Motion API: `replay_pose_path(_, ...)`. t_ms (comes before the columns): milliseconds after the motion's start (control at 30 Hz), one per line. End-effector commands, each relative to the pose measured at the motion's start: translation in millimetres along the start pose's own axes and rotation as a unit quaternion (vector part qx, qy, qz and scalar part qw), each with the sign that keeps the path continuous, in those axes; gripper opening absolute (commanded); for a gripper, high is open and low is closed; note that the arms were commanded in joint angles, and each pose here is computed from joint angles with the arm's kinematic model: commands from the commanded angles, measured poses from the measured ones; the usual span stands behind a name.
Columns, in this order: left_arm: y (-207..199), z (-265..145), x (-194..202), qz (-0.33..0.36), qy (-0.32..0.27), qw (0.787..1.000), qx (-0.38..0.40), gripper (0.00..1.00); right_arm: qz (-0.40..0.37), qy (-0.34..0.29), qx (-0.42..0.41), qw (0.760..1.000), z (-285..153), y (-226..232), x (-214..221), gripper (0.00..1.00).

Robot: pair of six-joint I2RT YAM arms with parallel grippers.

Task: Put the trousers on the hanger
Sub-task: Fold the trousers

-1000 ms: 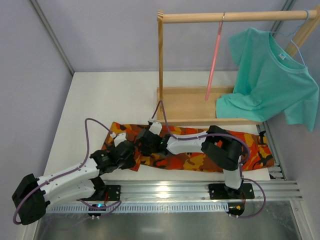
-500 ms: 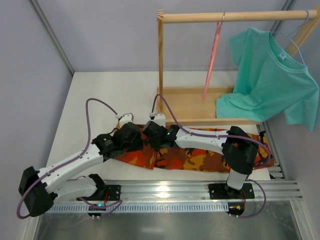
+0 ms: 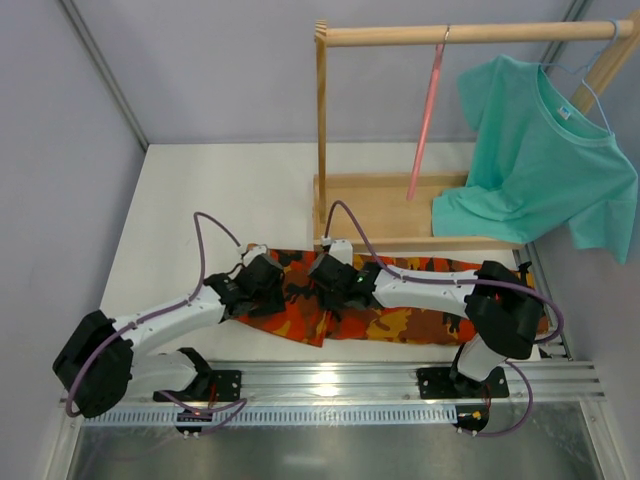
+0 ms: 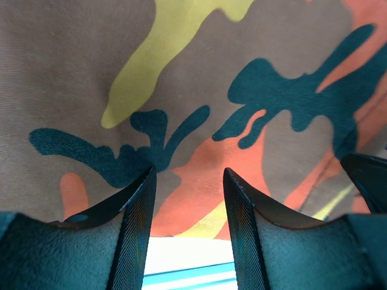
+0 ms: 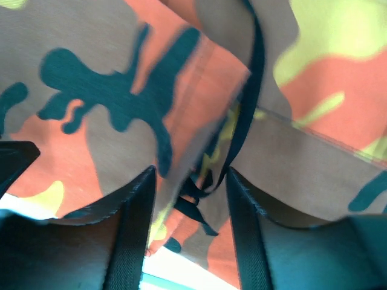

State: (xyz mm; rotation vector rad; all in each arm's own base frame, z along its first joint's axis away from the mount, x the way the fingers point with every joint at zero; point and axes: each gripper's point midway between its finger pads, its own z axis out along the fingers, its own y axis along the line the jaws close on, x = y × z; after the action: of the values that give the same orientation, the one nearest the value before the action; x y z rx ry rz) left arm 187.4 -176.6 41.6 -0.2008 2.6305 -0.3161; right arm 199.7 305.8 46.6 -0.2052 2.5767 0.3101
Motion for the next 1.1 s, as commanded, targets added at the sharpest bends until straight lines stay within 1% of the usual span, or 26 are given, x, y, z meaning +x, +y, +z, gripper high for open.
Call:
replay_pose_path(0, -8.4, 7.3, -1.0, -0.017, -0.002, 1.0, 0.019, 0.49, 0.063, -0.02, -0.028, 0.997, -3.9, 3.2, 0.0, 0.56)
replay_pose_path(133, -7.2, 12.4, 3.9, -0.016, 0.005, 1.0, 0.017, 0.49, 0.094, -0.035, -0.05, 0.994, -4.0, 4.7, 0.9, 0.6)
replay_pose_path(300, -4.7, 15.5, 7.4, -0.018, 0.008, 1.0, 0.014, 0.49, 0.118, -0.044, -0.07, 0.99, -4.4, 6.9, 6.1, 0.61)
replay_pose_path(433, -3.1, 18.3, 9.2, -0.022, 0.009, 1.0, 0.012, 0.49, 0.134, -0.057, -0.107, 0.984, -3.7, 21.1, 3.6, 0.62)
replay_pose_path(567, -3.3, 20.1, 11.3, -0.023, 0.013, 1.0, 0.012, 0.49, 0.142, -0.052, -0.1, 0.983, 2.0, 20.9, 6.6, 0.63)
replay_pose_path(700, -2.3, 20.5, 11.0, -0.024, 0.012, 1.0, 0.01, 0.49, 0.141, -0.054, -0.092, 0.984, 6.9, 24.3, 6.2, 0.63)
replay_pose_path(733, -3.3, 19.8, 10.2, -0.024, 0.011, 1.0, 0.011, 0.49, 0.135, -0.048, -0.08, 0.986, 10.4, 22.3, 11.4, 0.62)
replay_pose_path(767, -4.4, 19.0, 8.4, -0.025, 0.008, 1.0, 0.013, 0.49, 0.132, -0.046, -0.073, 0.988, 12.0, 21.4, 12.1, 0.6)
replay_pose_path(833, -5.8, 15.7, 6.5, -0.023, 0.007, 1.0, 0.014, 0.49, 0.123, -0.037, -0.06, 0.99, 12.6, 21.0, 12.9, 0.45)
replay_pose_path(900, -12.7, 4.6, -7.6, -0.016, -0.008, 1.0, 0.019, 0.5, 0.112, -0.043, -0.047, 0.992, 8.3, 18.7, 6.4, 0.24)
replay_pose_path(933, -15.5, -0.1, -14.2, -0.011, -0.015, 1.0, 0.019, 0.51, 0.098, -0.036, -0.021, 0.994, 5.0, 7.3, 10.3, 0.07)
replay_pose_path(967, -27.5, -11.5, -33.0, -0.008, -0.038, 0.999, 0.028, 0.52, 0.09, -0.048, -0.013, 0.995, -3.3, 3.3, 2.4, 0.04)
replay_pose_path(1000, -30.0, -18.4, -41.7, 0.005, -0.049, 0.998, 0.028, 0.53, 0.073, -0.055, -0.012, 0.996, -11.4, 4.0, -5.2, 0.04)
replay_pose_path(1033, -29.7, -25.6, -47.7, 0.012, -0.052, 0.998, 0.021, 0.54, 0.057, -0.044, 0.009, 0.997, -18.3, -7.9, -1.4, 0.04)
replay_pose_path(1067, -32.6, -31.5, -55.9, 0.015, -0.06, 0.998, 0.022, 0.55, 0.055, -0.053, 0.006, 0.997, -31.2, -9.9, -7.9, 0.04)
